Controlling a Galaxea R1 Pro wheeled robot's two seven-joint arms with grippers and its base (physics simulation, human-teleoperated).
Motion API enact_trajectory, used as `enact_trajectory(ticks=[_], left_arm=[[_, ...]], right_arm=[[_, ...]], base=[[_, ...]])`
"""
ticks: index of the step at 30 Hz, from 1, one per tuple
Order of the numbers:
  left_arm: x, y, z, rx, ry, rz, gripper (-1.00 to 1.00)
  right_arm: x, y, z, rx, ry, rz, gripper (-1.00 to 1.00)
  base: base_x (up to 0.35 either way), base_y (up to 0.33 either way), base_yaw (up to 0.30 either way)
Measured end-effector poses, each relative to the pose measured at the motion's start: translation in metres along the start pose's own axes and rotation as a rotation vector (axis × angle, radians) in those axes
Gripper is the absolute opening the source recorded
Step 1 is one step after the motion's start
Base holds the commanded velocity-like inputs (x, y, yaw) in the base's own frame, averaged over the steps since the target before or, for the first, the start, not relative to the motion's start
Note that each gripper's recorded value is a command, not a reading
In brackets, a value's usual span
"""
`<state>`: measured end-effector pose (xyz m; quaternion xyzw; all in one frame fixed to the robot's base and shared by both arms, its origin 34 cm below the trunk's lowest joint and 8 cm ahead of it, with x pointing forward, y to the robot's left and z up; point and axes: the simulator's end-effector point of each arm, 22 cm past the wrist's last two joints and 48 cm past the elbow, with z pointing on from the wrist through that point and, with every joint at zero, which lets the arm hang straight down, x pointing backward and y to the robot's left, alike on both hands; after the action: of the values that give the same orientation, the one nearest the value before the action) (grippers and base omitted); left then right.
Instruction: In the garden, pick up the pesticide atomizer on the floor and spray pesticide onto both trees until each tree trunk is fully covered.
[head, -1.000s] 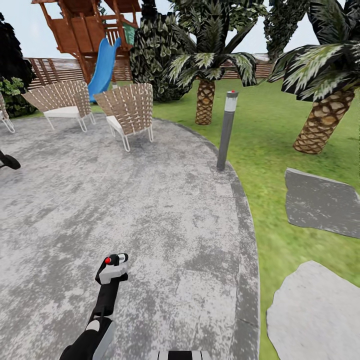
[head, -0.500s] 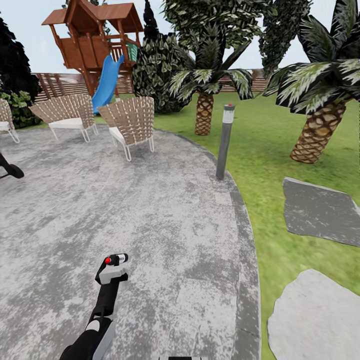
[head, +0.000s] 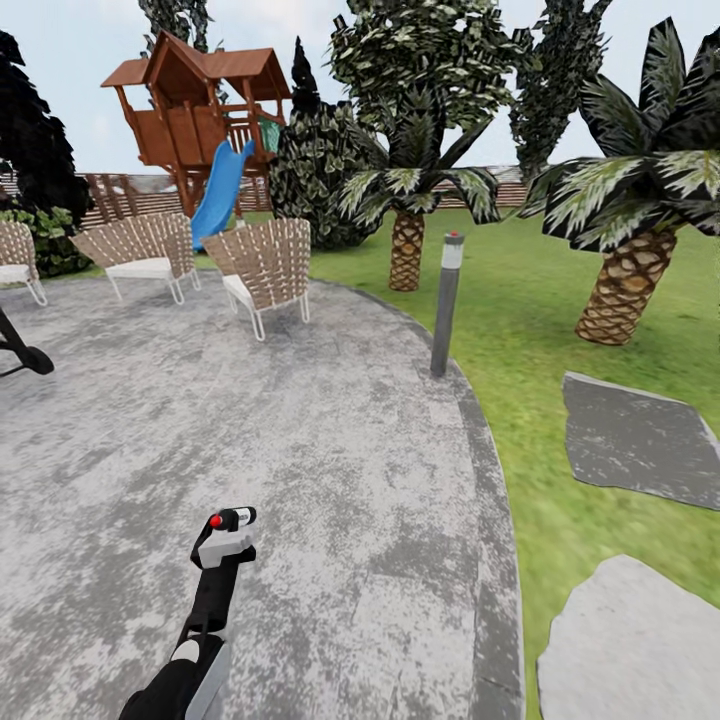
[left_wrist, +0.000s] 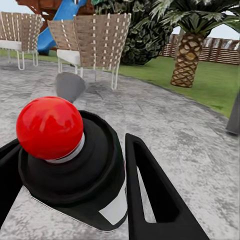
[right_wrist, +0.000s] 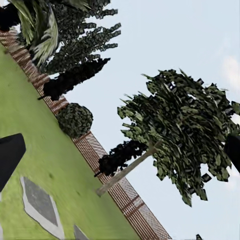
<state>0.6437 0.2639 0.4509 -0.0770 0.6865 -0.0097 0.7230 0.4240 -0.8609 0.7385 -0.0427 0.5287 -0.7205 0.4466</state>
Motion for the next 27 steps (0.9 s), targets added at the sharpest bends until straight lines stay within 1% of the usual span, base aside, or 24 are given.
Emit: enact_trajectory(ticks=[1,2,3,4,6,7,10,11,12,13,14,18,19,20,21,22,23,24,25,26,27], left_arm=[[-0.002,0.0,0.0,0.001,-0.004,0.0,-1.0],[-0.005,-0.001,0.001,0.001,-0.008,-0.001,-1.0],[-0.007,-0.001,0.001,0.001,-0.012,-0.001,-1.0],[-0.009,-0.002,0.001,0.003,-0.015,-0.001,-1.0],[-0.014,-0.002,0.002,0.003,-0.023,-0.002,-1.0],[-0.016,-0.003,0.002,0.005,-0.026,-0.002,-1.0],[-0.023,-0.003,0.002,0.006,-0.038,-0.003,-1.0],[-0.025,-0.004,0.003,0.007,-0.042,-0.004,-1.0],[-0.028,-0.005,0.003,0.008,-0.046,-0.004,-1.0],[-0.03,-0.005,0.003,0.007,-0.05,-0.006,-1.0],[-0.032,-0.005,0.003,0.008,-0.055,-0.006,-1.0],[-0.041,-0.007,0.006,0.008,-0.055,-0.007,-1.0],[-0.044,-0.007,0.007,0.008,-0.055,-0.007,-1.0],[-0.046,-0.007,0.008,0.008,-0.055,-0.006,-1.0],[-0.048,-0.008,0.009,0.009,-0.053,-0.006,-1.0],[-0.05,-0.008,0.009,0.009,-0.053,-0.006,-1.0],[-0.052,-0.008,0.01,0.01,-0.052,-0.006,-1.0],[-0.054,-0.009,0.011,0.01,-0.052,-0.006,-1.0],[-0.057,-0.009,0.012,0.011,-0.052,-0.006,-1.0],[-0.059,-0.01,0.012,0.012,-0.052,-0.006,-1.0],[-0.061,-0.011,0.013,0.014,-0.052,-0.005,-1.0]], right_arm=[[-0.004,0.014,-0.005,-0.038,0.002,0.027,1.0],[-0.005,0.02,-0.008,-0.056,0.006,0.046,1.0],[-0.006,0.033,-0.014,-0.092,0.023,0.085,1.0],[-0.011,0.081,-0.031,-0.203,0.089,0.242,1.0],[-0.02,0.099,-0.037,-0.246,0.11,0.323,1.0],[-0.035,0.131,-0.051,-0.314,0.135,0.413,1.0],[-0.057,0.167,-0.075,-0.374,0.163,0.518,1.0],[-0.068,0.182,-0.086,-0.393,0.174,0.557,1.0],[-0.092,0.21,-0.108,-0.432,0.193,0.631,1.0],[-0.11,0.229,-0.126,-0.462,0.206,0.679,1.0],[-0.125,0.242,-0.138,-0.485,0.213,0.716,1.0],[-0.131,0.236,-0.133,-0.484,0.214,0.719,1.0],[-0.146,0.249,-0.145,-0.513,0.221,0.748,1.0],[-0.173,0.28,-0.181,-0.593,0.248,0.807,1.0],[-0.204,0.31,-0.226,-0.669,0.283,0.862,1.0],[-0.211,0.314,-0.233,-0.69,0.29,0.873,1.0],[-0.232,0.331,-0.262,-0.745,0.311,0.909,1.0],[-0.245,0.337,-0.277,-0.772,0.322,0.928,1.0],[-0.262,0.346,-0.297,-0.808,0.335,0.952,1.0],[-0.27,0.348,-0.305,-0.823,0.343,0.965,1.0],[-0.279,0.355,-0.323,-0.859,0.36,0.974,1.0]], base=[[0.0,0.0,0.0],[0.0,0.0,0.0],[0.0,0.0,0.0],[0.0,0.0,0.0],[0.0,0.0,0.0],[0.0,0.0,0.0],[0.0,0.0,0.0],[0.0,0.0,0.0],[0.0,0.0,0.0],[0.0,0.0,0.0],[0.0,0.0,0.0],[0.0,0.0,0.0],[0.0,0.0,0.0],[0.0,0.0,0.0],[0.0,0.0,0.0],[0.0,0.0,0.0],[0.0,0.0,0.0],[0.0,0.0,0.0],[0.0,0.0,0.0],[0.0,0.0,0.0],[0.0,0.0,0.0]])
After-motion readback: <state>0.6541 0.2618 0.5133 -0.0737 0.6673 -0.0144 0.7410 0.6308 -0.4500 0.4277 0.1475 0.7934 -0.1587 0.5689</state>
